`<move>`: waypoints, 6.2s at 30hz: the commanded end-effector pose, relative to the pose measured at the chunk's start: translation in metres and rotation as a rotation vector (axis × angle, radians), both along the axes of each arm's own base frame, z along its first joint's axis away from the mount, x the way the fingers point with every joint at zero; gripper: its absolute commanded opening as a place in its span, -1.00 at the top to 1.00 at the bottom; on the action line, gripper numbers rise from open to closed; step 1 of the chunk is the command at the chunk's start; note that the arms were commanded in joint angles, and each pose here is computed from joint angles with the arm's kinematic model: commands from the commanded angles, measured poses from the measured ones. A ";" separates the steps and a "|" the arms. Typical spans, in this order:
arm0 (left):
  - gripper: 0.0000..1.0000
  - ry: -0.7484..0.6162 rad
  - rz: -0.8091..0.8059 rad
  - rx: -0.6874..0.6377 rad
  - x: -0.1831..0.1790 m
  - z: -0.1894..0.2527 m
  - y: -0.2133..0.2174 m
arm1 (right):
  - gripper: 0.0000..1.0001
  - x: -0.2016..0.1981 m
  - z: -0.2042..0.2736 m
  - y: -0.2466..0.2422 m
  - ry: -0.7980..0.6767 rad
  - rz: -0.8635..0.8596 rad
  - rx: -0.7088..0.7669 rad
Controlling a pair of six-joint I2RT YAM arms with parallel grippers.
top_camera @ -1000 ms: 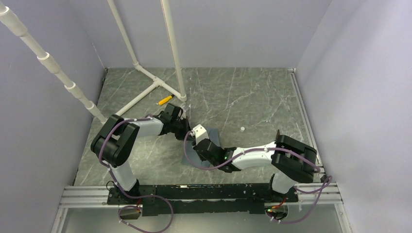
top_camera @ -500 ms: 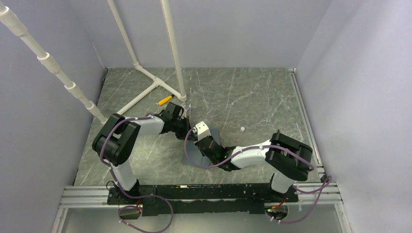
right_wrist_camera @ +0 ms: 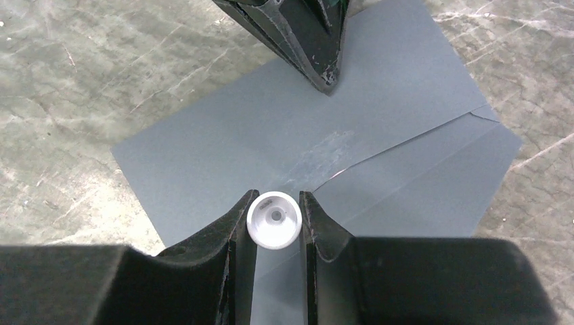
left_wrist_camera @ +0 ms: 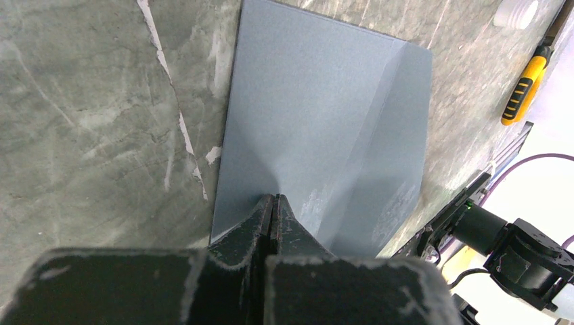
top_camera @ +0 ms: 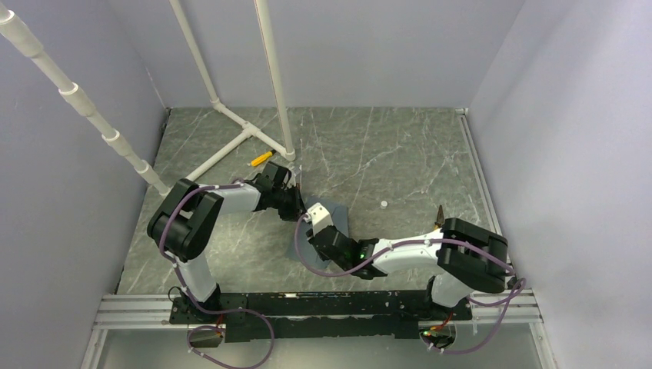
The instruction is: Place the letter into the envelope and seal it
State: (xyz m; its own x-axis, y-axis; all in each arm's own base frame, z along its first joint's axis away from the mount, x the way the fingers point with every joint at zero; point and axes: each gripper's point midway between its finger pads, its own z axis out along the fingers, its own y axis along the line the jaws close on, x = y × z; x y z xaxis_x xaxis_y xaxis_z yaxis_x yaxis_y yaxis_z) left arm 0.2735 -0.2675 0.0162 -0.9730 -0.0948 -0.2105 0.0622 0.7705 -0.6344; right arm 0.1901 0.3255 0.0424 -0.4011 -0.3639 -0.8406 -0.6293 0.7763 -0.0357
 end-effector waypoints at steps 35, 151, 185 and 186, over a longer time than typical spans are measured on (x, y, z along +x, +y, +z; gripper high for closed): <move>0.95 0.075 -0.002 0.217 -0.022 -0.051 0.034 | 1.00 -0.010 -0.019 -0.003 0.061 -0.001 -0.074; 0.95 0.034 -0.011 0.200 -0.014 -0.033 0.030 | 1.00 0.066 0.072 -0.009 0.107 -0.164 0.297; 0.95 -0.024 -0.043 0.130 -0.006 -0.004 0.011 | -0.22 0.081 -0.001 -0.189 0.736 -1.045 1.125; 0.95 -0.022 -0.043 0.130 -0.006 -0.005 0.011 | -0.31 0.080 -0.002 -0.189 0.739 -1.049 1.126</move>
State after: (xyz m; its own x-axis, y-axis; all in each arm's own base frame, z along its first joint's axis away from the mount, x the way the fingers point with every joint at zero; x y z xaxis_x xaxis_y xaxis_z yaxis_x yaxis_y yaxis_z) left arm 0.2702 -0.2642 0.0201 -0.9684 -0.0370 -0.2468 0.1151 0.8115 -0.5730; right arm 0.2615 0.1351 0.0322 -0.4737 0.8799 -0.0368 0.5167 0.3115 0.7975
